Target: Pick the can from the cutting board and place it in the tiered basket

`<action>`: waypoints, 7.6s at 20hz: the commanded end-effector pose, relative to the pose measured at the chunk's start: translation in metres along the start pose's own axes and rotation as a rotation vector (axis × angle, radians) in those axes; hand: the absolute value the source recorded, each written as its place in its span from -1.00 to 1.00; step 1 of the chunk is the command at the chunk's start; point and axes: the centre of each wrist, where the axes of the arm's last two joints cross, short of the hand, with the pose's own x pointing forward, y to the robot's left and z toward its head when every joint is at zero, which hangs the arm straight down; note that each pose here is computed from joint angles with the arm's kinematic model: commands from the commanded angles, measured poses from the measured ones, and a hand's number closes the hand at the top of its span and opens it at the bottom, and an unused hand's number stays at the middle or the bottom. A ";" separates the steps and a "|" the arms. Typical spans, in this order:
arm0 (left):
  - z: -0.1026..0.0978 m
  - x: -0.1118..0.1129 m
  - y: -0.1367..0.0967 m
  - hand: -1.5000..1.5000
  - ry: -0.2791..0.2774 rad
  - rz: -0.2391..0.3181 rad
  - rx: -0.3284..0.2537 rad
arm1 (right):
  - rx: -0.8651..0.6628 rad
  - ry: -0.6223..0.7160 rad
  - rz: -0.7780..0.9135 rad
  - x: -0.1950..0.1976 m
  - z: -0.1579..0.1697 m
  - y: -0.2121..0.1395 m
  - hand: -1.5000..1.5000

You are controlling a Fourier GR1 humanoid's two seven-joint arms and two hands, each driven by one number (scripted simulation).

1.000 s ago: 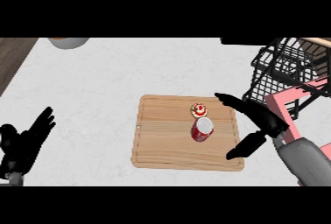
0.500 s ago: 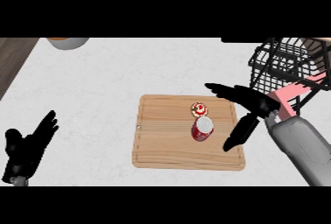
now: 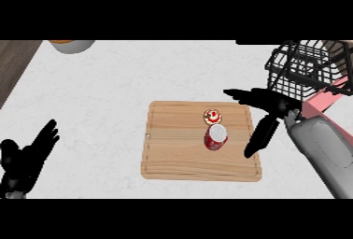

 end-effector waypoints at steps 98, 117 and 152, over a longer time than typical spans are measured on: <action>-0.014 0.005 0.009 0.00 -0.017 -0.001 0.011 | -1.506 0.255 0.174 0.209 -0.016 0.008 1.00; -0.028 0.010 -0.012 0.00 -0.024 0.013 0.001 | -1.579 0.051 -0.042 0.115 -0.002 -0.124 1.00; -0.009 0.000 -0.005 0.00 -0.024 -0.006 -0.028 | -1.104 0.834 0.385 0.024 0.082 -0.206 -1.00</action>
